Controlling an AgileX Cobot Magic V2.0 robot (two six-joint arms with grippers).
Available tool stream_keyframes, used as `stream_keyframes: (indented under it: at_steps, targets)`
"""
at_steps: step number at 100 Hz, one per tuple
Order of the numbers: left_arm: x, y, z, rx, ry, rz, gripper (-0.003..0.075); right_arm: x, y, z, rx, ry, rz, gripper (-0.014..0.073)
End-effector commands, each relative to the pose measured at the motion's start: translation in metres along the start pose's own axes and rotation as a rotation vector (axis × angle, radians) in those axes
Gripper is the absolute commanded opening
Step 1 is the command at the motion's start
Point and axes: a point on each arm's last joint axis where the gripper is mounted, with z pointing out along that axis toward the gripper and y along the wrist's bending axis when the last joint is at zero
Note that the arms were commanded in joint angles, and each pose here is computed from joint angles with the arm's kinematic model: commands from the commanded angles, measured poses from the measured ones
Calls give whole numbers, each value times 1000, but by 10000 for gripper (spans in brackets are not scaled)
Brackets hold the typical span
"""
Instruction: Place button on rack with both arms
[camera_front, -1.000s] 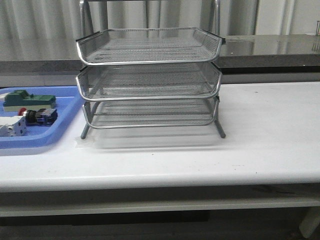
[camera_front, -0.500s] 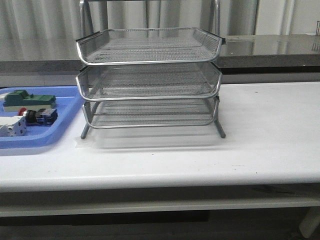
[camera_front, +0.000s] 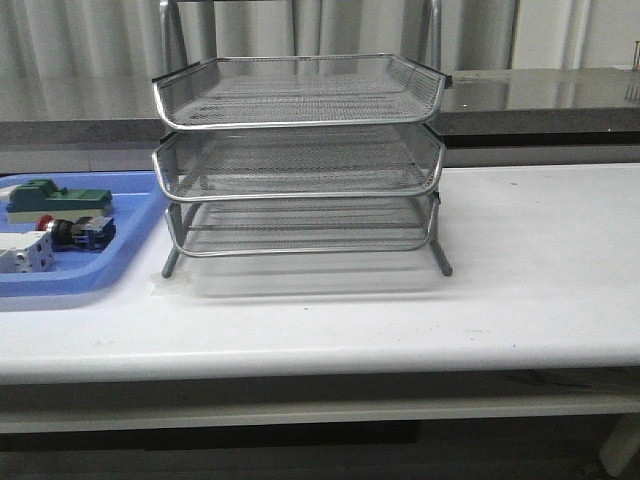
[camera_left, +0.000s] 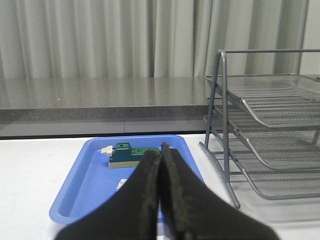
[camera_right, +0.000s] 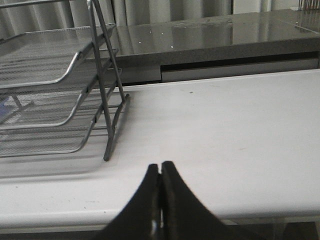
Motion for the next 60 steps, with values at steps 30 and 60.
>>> stream_keyframes:
  at_steps: [30, 60]
  targets:
    - [6, -1, -2, 14, -72, -19, -20, -105, 14, 9, 0, 183, 39, -59]
    - [6, 0, -2, 5, -73, -18, -20, -147, 19, 54, 12, 336, 41, -59]
